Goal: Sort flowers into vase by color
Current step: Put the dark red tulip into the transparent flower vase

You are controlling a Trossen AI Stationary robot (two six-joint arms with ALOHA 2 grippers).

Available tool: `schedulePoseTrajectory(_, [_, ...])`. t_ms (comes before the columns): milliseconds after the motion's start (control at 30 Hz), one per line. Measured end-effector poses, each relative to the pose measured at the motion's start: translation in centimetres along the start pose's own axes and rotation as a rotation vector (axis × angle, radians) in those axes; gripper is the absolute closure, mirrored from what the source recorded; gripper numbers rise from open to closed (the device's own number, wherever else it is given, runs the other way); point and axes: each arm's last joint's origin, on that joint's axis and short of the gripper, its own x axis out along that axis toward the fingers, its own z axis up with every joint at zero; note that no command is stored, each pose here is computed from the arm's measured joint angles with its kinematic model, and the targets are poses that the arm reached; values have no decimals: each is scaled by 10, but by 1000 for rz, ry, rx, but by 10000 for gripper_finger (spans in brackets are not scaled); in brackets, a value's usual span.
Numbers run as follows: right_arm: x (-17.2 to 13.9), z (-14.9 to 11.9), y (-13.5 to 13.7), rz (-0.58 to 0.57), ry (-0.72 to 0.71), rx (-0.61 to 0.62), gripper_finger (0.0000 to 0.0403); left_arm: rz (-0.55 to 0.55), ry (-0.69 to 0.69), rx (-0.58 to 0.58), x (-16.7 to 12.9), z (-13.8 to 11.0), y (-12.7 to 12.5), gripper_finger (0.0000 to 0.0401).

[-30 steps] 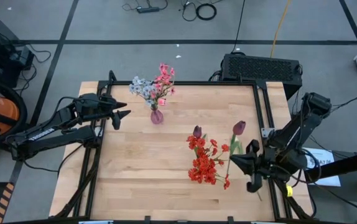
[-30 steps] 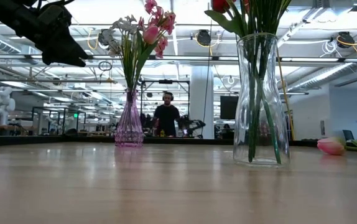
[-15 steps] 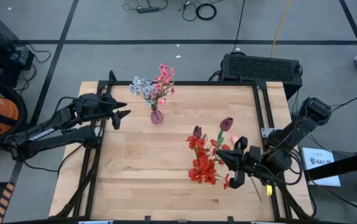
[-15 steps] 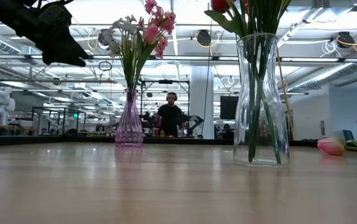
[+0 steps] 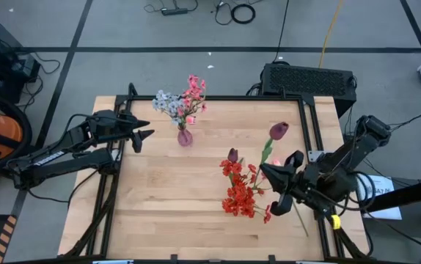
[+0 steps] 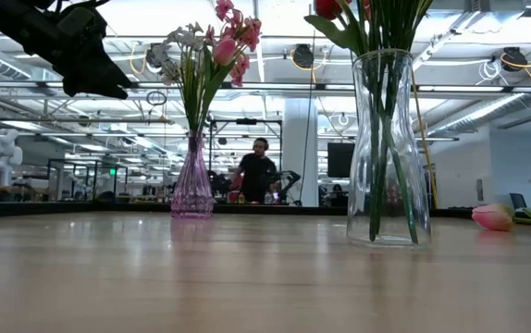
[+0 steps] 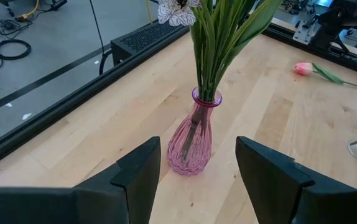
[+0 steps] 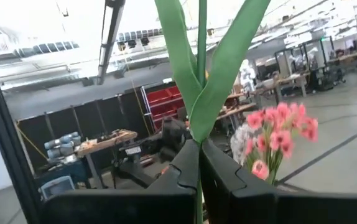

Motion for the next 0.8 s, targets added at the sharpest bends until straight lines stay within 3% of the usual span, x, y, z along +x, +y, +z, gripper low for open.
schedulePoseTrajectory(133, [11, 4, 6, 33, -4, -28, 403, 0, 0, 0, 0, 0, 0, 186])
schedulePoseTrajectory(300, [27, -1, 6, 63, -15, 23, 403, 1, 6, 0, 0, -1, 0, 186])
schedulePoseTrajectory(567, [39, -38, 15, 79, 13, 21, 403, 1, 7, 5, 0, -1, 0, 186])
schedulePoseTrajectory(800, [40, -67, 20, -18, 59, -21, 403, 1, 8, 5, 0, -1, 0, 186])
